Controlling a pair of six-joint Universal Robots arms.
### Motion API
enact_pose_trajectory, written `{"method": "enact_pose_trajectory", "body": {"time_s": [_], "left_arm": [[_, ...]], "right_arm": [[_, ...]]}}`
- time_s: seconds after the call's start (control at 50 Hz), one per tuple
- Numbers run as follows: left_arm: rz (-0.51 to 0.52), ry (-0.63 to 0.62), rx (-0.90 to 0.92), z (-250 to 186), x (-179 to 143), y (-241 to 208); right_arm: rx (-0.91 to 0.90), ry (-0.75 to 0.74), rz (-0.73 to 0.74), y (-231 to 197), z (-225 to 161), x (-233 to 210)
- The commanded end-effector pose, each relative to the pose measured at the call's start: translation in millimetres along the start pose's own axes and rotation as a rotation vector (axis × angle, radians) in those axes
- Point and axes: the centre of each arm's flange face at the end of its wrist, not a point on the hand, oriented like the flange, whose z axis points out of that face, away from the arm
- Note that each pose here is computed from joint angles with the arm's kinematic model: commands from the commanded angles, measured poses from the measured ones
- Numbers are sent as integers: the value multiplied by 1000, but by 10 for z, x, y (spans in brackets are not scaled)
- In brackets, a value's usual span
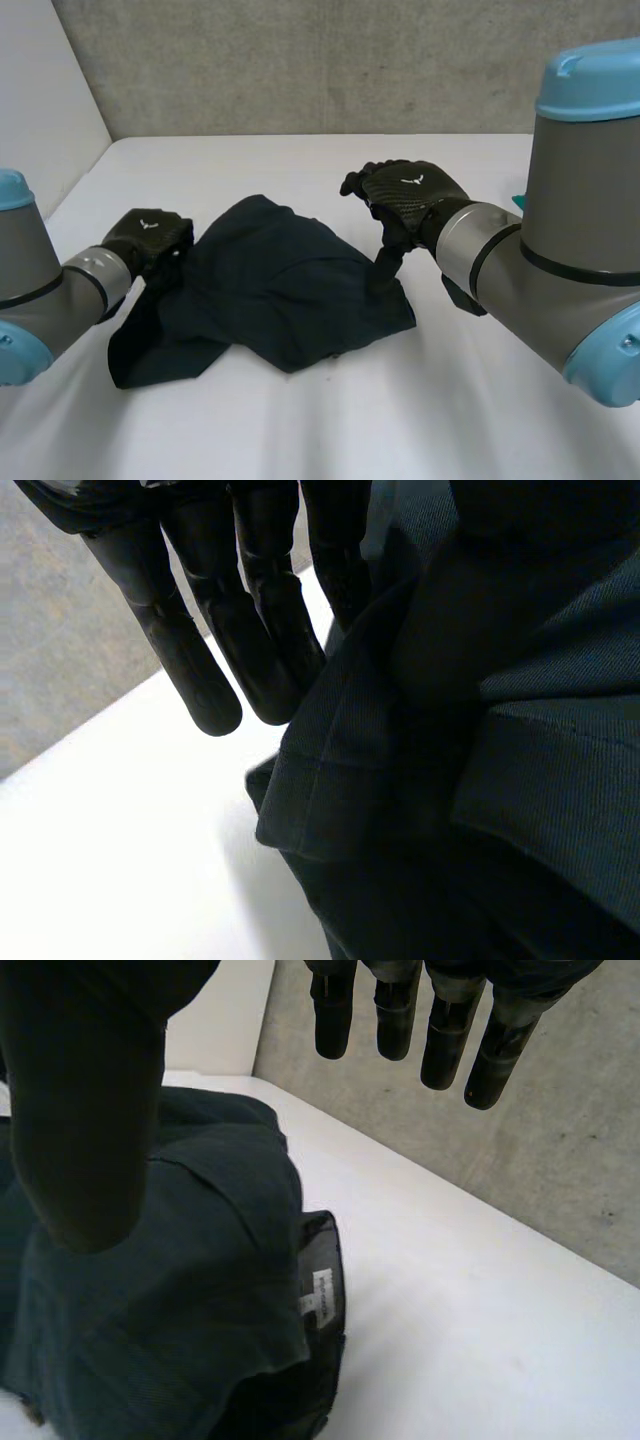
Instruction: Fold the laundry.
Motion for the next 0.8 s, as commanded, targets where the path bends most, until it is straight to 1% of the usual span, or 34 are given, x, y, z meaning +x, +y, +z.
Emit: {"method": "enact_pose_trajectory", "body": {"time_s": [0.02, 0.12, 0.24, 0.34, 0.4, 0.42, 0.46, 0.48, 0.5, 0.52, 0.54, 0.56, 0.6, 0.64, 0.66, 0.68, 0.7, 0.76, 0.8], "left_arm": [[22, -22, 77, -193, -29, -271], [35, -39, 124, -345, -43, -432], [41, -38, 134, -398, -31, -459], [43, -38, 132, -358, -37, -437], [52, -40, 135, -306, -46, -432], [70, -43, 143, -232, -61, -435], [108, -63, 167, -92, -117, -460], [142, -84, 199, 5, -165, -526], [169, -98, 233, 64, -190, -604], [211, -116, 301, 149, -203, -778], [222, -126, 325, 178, -207, -843], [240, -146, 384, 215, -218, -1000], [283, -232, 603, 264, -257, -1544], [305, -305, 769, 211, -315, -1918], [319, -376, 915, 138, -391, -2191], [322, -402, 974, 100, -417, -2290], [317, -459, 1102, 3, -472, -2485], [270, -517, 1266, -153, -504, -2698], [244, -524, 1275, -179, -505, -2713]], "right_arm": [[-85, -23, 103, 216, 150, -32], [-142, -25, 135, 435, 308, -46], [-179, -15, 137, 633, 535, -42], [-126, -11, 125, 683, 731, -32], [-63, -8, 112, 608, 790, -19], [3, 1, 89, 512, 838, 5], [70, 17, 57, 407, 883, 57], [166, 48, 19, 243, 924, 115], [214, 71, -2, 157, 939, 152], [319, 127, -40, -44, 946, 246], [377, 161, -64, -154, 949, 314], [429, 188, -83, -252, 944, 369], [687, 279, -186, -666, 926, 490], [844, 325, -225, -885, 902, 540], [993, 374, -262, -1072, 867, 611], [1058, 406, -275, -1157, 840, 678], [1172, 462, -283, -1293, 792, 801], [1256, 497, -300, -1418, 734, 915], [1251, 503, -302, -1431, 741, 956]]}}
